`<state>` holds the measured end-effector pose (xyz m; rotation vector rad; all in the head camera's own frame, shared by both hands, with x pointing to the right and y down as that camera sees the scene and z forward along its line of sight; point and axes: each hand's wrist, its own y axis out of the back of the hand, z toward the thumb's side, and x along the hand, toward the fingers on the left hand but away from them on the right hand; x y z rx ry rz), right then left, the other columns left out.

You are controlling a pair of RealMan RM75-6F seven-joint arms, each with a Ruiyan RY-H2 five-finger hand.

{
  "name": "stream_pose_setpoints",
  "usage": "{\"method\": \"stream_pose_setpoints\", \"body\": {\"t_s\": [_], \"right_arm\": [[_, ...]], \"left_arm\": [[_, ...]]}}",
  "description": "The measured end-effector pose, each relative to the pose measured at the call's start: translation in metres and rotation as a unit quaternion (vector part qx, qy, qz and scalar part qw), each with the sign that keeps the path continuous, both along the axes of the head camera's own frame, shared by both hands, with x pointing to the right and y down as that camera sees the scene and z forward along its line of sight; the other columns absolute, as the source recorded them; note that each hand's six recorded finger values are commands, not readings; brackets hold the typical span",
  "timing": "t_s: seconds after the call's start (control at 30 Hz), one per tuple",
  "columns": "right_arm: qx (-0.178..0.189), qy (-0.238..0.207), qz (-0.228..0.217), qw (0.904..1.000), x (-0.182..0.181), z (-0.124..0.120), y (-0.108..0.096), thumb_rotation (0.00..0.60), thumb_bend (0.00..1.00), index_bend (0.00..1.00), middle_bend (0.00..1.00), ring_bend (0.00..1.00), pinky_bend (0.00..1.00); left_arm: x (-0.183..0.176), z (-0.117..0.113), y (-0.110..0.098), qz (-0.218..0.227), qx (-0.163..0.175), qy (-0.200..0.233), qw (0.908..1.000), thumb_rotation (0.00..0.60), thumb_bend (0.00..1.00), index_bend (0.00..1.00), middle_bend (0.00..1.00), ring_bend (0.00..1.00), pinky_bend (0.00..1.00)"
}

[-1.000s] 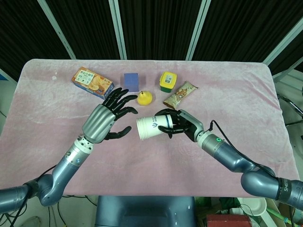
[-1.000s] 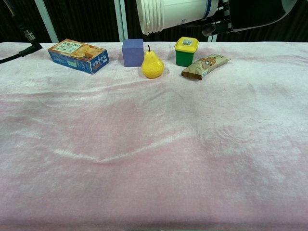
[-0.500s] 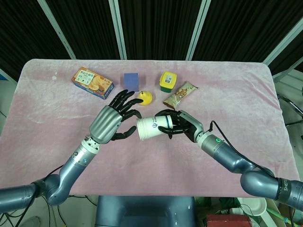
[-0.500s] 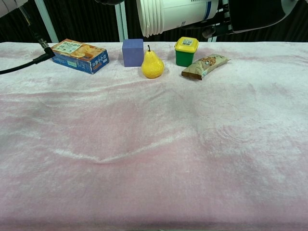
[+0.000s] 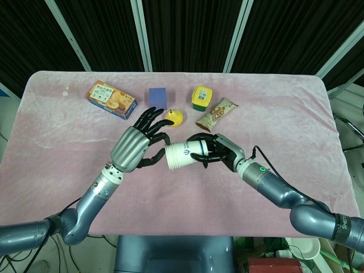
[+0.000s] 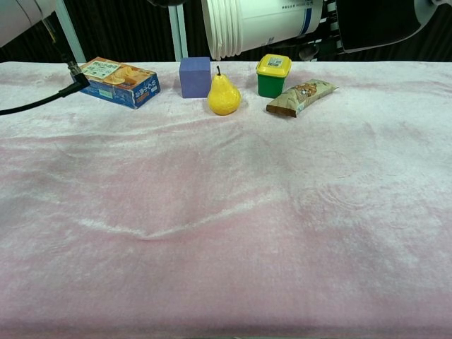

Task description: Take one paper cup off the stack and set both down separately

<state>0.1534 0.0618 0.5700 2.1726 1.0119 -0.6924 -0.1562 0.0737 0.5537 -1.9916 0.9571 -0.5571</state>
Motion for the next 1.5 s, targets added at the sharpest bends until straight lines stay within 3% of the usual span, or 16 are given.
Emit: {"method": "stream_pose_setpoints", "body": {"t_s": [0.93,1.5], "right_arm": [[-0.007,-0.005,-0.012,0.9999,-0.002,-0.002,0.003,0.6,0.41,0.64,0.55,0.65,0.67],[-0.008,0.001,-0.004,1.0,0.006,-0.001,0.0,0.6,0.41,0.65,0.55,0.65,0.67]], "left_arm": [[0.015,0.011,0.003,0.012,-0.002,-0.004,0.9999,0.6,0.43,0.49,0.24,0.0,0.03],[0.011,0.011,0.001,-0.004,0.014,-0.001,0.9999,0.6,0.63,0.64,0.33,0.0,0.08]]}}
